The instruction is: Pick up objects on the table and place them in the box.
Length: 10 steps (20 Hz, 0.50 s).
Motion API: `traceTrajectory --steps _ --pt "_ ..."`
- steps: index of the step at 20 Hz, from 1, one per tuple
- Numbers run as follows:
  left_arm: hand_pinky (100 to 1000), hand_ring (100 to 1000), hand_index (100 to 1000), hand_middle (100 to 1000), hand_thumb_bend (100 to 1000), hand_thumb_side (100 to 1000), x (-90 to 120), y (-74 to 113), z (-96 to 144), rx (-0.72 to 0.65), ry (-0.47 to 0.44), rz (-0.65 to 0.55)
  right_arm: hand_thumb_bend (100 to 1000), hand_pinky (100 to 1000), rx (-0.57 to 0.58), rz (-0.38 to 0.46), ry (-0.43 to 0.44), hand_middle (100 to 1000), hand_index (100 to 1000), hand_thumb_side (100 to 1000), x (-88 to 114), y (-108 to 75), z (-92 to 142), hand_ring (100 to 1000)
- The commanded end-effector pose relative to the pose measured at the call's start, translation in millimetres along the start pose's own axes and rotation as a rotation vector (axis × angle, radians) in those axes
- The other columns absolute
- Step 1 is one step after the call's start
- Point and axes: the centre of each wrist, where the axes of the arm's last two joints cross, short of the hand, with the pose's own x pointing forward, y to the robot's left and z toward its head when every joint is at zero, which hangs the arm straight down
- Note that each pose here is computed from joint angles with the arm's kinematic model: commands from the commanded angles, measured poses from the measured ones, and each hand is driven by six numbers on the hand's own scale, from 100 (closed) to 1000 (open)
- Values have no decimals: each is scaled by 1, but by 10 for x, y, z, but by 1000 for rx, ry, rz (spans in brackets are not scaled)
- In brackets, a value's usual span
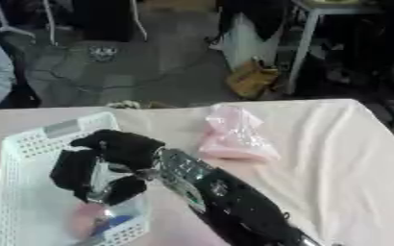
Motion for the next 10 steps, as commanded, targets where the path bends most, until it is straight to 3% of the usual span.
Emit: traceTrajectory --steps 1,4,5,6,7,10 --pt "832 924 836 799 100 790 30 -3 -66 16 -24 7 334 998 1 -19 19 1000 1000 1000 -67 -182 -10 1000" --pt "832 924 835 799 100 790 31 -5 -70 17 -26 8 352 998 32 -43 26 1000 1000 1000 -73 -251 -13 1000" --pt "832 924 835 799 100 791 31 -5 -71 16 -27 8 472 1000 48 -28 23 1000 1000 993 -72 -301 -17 1000" --pt "832 924 835 799 100 791 31 -5 -72 15 -28 8 472 1000 71 6 22 1000 1000 993 -72 -375 -23 1000" --pt "832 923 835 799 100 790 32 -6 -73 14 -29 9 545 1000 98 39 25 1000 1000 897 -75 -434 -24 1000" --pt "832 923 834 799 100 789 34 -9 -81 14 -35 11 610 1000 172 124 55 1000 1000 844 -118 -535 -11 1000"
